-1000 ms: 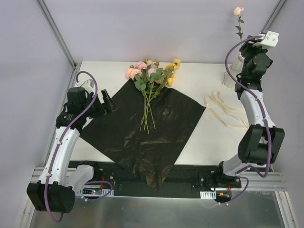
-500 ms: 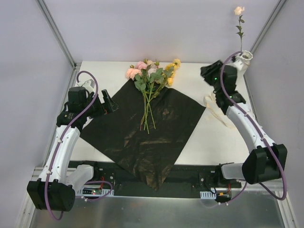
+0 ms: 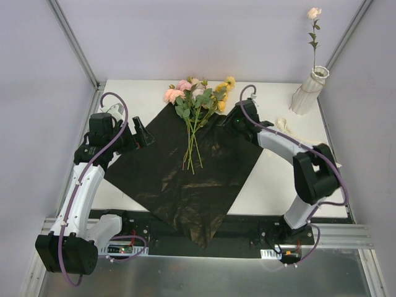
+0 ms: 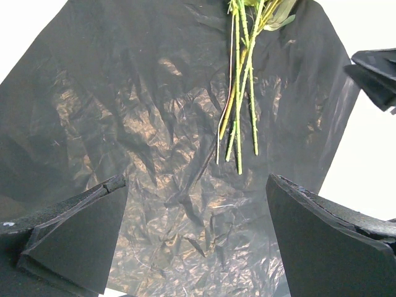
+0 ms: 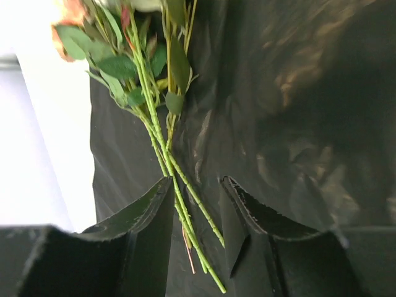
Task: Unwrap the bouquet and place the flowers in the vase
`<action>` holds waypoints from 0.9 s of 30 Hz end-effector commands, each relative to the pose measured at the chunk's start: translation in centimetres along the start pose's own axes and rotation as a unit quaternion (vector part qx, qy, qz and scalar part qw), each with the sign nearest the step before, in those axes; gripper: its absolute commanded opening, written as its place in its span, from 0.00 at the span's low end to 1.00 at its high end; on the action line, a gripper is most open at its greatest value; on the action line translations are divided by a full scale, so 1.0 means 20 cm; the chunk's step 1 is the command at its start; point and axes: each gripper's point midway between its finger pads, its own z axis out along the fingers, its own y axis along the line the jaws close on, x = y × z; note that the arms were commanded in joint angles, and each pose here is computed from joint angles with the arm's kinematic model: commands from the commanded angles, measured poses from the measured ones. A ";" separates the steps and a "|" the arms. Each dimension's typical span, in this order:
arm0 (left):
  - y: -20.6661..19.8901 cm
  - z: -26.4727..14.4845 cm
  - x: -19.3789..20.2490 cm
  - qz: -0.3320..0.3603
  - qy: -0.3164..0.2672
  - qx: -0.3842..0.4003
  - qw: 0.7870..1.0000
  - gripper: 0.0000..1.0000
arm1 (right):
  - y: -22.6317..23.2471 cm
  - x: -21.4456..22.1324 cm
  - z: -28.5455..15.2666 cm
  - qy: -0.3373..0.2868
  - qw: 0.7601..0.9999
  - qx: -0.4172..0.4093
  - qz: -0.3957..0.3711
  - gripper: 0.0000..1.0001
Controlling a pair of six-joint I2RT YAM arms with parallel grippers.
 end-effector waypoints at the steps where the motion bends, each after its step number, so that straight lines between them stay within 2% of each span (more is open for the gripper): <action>1: -0.03 -0.01 -0.06 0.016 -0.019 0.012 1.000 0.99 | 0.17 0.17 0.11 0.061 0.997 -0.027 -0.028 0.41; 9: -0.03 -0.02 -0.06 0.015 -0.019 0.014 1.000 0.99 | 0.29 0.32 0.31 0.057 0.997 -0.016 -0.054 0.39; 16: -0.03 -0.02 -0.06 0.018 -0.024 0.010 0.999 0.99 | 0.31 0.33 0.49 0.035 0.997 -0.002 -0.070 0.34; 27: -0.04 -0.03 -0.06 0.019 -0.026 0.013 0.999 0.99 | 0.30 0.34 0.66 0.034 0.994 0.022 -0.099 0.33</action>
